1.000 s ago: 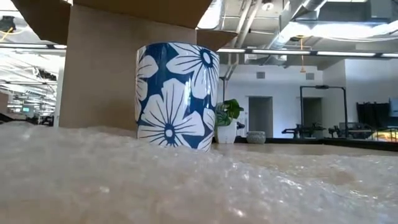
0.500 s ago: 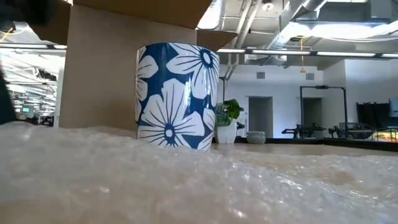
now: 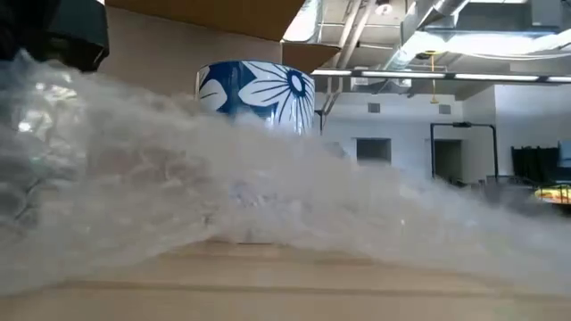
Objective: Wrap mug
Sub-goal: Wrap the blue mug with the bubble wrap
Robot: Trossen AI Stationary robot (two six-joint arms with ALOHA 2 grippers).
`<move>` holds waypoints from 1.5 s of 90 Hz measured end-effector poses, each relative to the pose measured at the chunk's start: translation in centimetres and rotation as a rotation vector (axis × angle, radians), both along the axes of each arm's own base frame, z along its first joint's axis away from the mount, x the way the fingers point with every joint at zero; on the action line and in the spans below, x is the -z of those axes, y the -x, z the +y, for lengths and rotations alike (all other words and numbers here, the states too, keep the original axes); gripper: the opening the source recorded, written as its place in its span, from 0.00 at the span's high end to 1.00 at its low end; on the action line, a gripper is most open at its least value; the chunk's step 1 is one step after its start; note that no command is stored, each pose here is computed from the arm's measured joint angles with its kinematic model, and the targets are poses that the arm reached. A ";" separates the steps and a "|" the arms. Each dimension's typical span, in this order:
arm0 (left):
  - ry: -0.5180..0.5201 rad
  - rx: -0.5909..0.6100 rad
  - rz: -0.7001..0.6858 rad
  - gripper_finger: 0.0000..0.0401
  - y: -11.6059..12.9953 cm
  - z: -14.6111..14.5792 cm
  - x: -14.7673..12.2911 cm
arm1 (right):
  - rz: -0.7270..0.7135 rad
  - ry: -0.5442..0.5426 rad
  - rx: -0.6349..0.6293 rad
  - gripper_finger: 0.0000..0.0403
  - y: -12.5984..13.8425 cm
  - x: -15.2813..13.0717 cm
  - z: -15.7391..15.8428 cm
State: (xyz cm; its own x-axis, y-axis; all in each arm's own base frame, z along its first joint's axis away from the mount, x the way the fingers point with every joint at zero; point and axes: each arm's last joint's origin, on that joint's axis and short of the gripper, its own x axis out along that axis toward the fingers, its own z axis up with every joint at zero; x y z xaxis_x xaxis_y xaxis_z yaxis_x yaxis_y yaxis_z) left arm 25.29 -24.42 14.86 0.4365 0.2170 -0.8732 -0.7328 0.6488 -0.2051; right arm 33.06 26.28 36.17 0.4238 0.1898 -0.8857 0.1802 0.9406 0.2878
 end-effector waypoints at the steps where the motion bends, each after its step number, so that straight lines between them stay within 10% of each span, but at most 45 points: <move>1: -0.001 0.002 0.001 0.98 0.0 -0.1 -0.1 | 0.000 -0.001 0.002 0.54 0.0 0.0 0.0; 135: -0.224 0.143 -0.207 1.00 -0.1 -1.4 -14.3 | -0.052 -0.001 0.164 0.54 -0.4 0.7 0.5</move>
State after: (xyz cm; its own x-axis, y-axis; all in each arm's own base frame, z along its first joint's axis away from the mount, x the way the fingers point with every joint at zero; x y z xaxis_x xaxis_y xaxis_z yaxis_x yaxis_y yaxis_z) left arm 25.34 -25.87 29.14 0.6396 0.3177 -0.7000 -0.5891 0.7876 -0.1808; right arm 33.47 26.75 35.52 0.4947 0.1148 -0.8614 0.3164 0.8994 0.3016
